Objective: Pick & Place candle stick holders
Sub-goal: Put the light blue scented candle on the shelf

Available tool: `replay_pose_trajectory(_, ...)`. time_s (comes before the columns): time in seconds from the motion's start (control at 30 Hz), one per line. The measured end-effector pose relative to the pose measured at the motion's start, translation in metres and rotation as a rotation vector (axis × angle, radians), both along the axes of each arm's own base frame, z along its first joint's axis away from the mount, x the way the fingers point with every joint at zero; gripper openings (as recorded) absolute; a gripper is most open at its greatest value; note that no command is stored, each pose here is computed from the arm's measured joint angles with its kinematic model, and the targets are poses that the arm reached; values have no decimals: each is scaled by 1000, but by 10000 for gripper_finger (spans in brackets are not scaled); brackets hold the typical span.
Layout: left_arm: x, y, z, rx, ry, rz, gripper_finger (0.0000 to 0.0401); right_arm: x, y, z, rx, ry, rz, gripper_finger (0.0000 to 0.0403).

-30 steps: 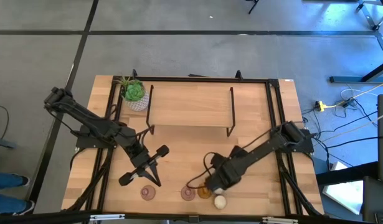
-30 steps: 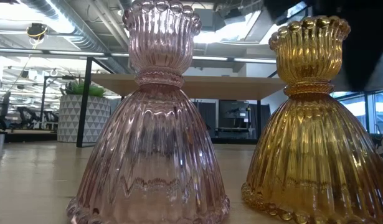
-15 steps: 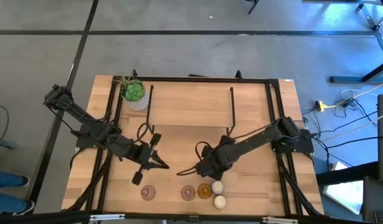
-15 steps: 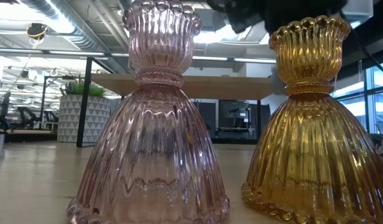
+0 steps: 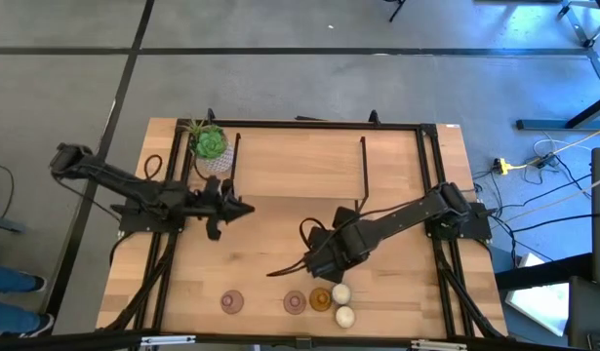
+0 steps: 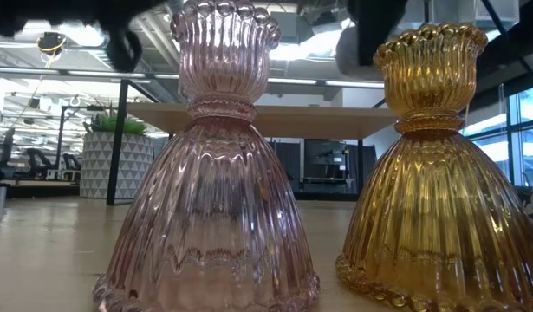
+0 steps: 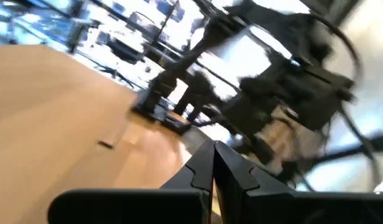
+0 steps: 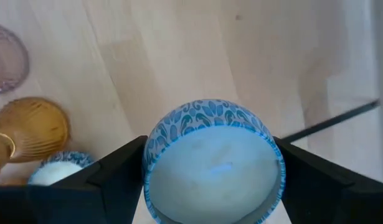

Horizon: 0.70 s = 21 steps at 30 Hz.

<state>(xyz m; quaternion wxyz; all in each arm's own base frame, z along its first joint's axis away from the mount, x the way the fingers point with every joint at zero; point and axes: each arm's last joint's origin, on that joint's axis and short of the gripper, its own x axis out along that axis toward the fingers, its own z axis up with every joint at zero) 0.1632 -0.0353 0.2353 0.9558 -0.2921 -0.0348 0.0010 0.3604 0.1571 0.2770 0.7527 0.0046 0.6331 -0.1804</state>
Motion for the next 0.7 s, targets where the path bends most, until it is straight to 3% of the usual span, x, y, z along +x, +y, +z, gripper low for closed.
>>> replay_pose_trajectory(0.2,-11,19,-10,-47,-31,30,3,12,-31,19,-45,-19,10,303)
replay_pose_trajectory(0.47,-12,18,-6,-53,-76,-77,4,32,-101,60,-33,-111,18,303)
replay_pose_trajectory(0.7,-21,6,15,54,-297,-267,4,43,-154,97,11,-297,24,303)
